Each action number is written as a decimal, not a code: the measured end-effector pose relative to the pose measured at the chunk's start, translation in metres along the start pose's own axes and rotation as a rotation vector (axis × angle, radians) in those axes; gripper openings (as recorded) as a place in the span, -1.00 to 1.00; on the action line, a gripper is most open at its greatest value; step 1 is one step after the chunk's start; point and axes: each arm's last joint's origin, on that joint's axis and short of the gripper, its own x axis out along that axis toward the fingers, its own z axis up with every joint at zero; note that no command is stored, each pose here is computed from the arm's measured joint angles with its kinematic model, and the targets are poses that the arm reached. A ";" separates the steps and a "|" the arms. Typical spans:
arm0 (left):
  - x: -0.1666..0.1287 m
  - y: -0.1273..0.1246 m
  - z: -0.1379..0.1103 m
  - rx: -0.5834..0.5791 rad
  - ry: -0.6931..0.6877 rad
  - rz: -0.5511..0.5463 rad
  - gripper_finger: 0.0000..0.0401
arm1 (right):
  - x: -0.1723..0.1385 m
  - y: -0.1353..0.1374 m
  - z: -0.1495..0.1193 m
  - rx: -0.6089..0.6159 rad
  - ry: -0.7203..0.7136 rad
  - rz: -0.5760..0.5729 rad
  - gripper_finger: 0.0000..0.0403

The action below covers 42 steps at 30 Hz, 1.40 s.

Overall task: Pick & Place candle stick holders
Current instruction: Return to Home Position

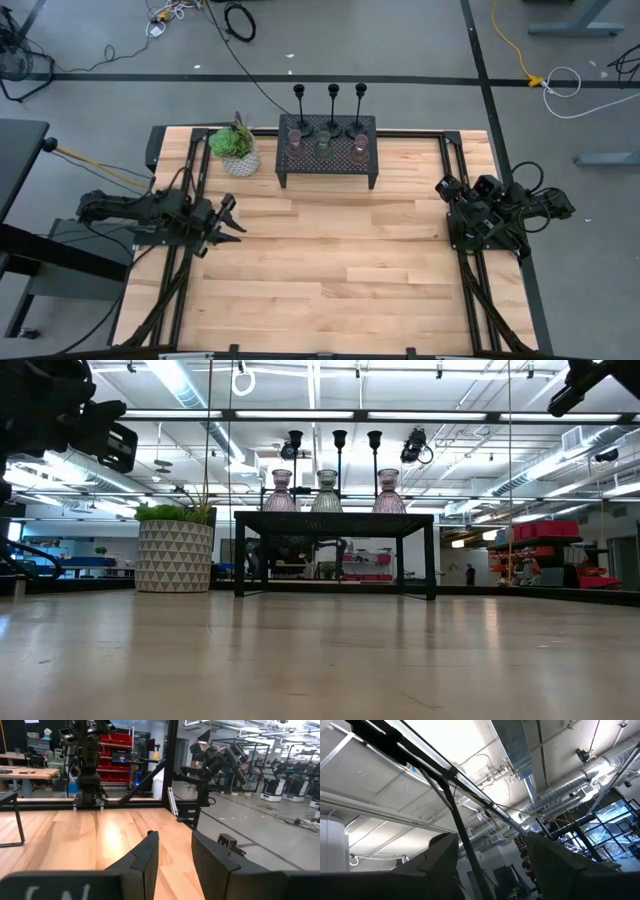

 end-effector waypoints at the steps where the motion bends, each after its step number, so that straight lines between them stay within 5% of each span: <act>1: 0.000 0.000 0.000 0.000 -0.002 0.000 -0.40 | 0.000 0.000 0.000 0.000 0.000 0.000 0.17; 42: 0.000 0.000 0.002 0.004 -0.017 -0.002 -0.40 | 0.000 0.000 0.000 0.000 0.000 0.000 0.17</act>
